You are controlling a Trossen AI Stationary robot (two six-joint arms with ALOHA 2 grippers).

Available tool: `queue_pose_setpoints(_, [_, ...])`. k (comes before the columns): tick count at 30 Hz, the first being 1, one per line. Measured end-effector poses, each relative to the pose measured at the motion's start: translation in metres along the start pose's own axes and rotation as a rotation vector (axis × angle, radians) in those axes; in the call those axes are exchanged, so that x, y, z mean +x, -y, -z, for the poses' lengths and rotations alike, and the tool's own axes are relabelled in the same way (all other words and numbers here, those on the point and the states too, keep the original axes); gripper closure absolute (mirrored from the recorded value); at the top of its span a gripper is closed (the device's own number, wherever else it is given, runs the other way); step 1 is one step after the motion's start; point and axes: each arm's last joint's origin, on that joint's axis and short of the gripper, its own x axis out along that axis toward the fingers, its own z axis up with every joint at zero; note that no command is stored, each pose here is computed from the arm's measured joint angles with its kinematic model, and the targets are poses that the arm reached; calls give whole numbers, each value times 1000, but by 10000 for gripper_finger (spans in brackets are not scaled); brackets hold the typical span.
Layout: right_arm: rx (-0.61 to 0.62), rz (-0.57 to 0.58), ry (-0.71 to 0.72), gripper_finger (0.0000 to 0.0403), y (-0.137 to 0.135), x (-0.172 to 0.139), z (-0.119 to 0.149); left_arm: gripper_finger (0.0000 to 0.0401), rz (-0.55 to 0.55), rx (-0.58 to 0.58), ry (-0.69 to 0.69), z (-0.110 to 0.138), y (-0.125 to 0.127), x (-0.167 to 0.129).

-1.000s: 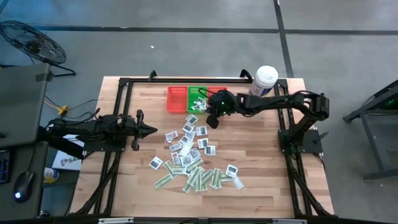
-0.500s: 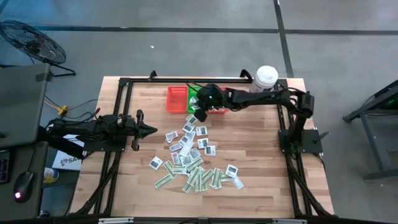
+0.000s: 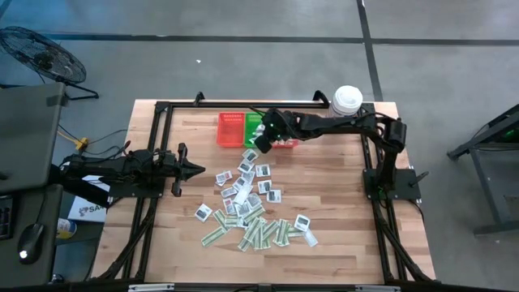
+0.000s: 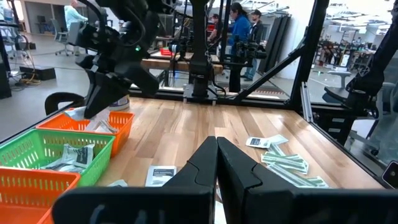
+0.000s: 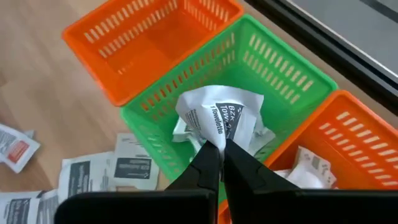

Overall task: Pick & Place First Aid Supplies
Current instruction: Put the towelette pack into the green bin

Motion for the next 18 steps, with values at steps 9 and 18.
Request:
queue_pose_setpoints(9, [25,12,4,403,0,1,0,400,1,0,0,0,0,0])
queue_pose_setpoints(18, [47,11,-20,403,1,9,4,400,1,0,0,0,0,0])
